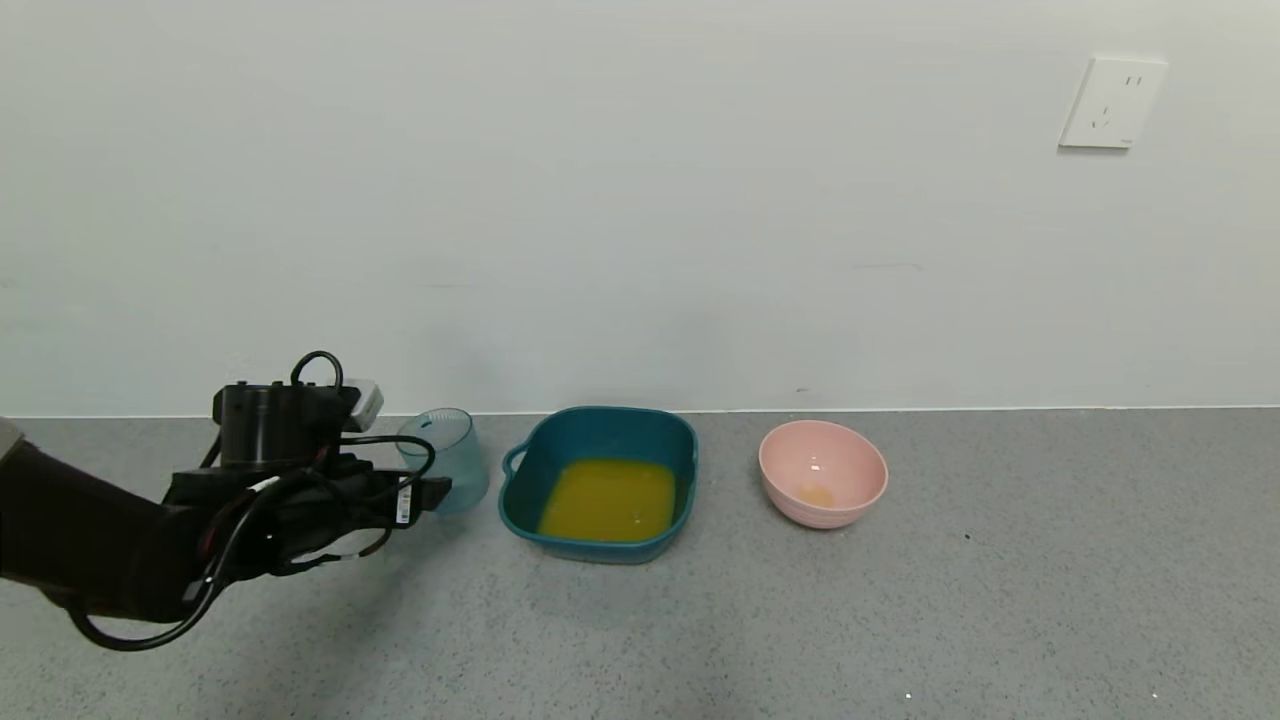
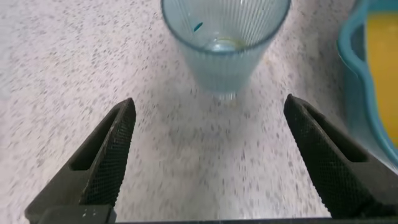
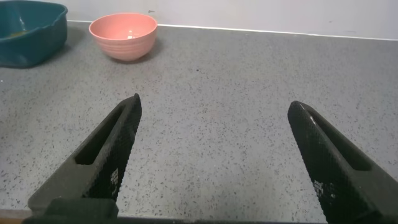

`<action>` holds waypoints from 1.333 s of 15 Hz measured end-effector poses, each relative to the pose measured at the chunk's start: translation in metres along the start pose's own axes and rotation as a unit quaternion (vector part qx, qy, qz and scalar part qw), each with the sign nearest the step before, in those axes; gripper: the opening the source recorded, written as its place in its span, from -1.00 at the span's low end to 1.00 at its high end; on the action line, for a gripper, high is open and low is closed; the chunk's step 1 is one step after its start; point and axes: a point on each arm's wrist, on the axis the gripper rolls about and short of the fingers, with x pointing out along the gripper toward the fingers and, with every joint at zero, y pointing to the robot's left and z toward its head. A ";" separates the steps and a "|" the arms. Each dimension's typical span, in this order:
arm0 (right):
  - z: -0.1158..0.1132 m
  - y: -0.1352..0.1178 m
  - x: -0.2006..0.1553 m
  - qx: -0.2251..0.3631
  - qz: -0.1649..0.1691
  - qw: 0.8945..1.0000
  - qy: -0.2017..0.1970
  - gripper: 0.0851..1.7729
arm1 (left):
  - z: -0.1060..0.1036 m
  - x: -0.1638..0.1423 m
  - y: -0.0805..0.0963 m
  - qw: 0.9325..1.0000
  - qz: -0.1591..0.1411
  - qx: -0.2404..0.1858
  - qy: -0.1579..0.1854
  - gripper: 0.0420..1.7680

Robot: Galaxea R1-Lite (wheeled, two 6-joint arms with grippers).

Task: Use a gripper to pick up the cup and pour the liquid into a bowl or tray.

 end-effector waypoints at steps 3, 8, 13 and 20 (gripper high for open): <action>0.000 0.000 0.000 0.000 0.000 1.000 0.000 0.93 | -0.008 -0.030 0.004 1.000 0.000 -0.001 -0.003 0.94; 0.000 0.000 0.000 0.000 0.000 1.000 0.000 0.93 | -0.027 -0.078 0.011 1.000 0.000 -0.002 -0.011 0.94; 0.000 0.000 0.000 0.000 0.000 1.000 0.000 0.93 | -0.038 -0.118 0.014 0.998 -0.047 -0.020 -0.023 0.94; 0.000 0.000 0.000 0.000 0.000 1.000 0.000 0.93 | -0.059 -0.185 0.021 0.996 -0.078 -0.032 -0.019 0.94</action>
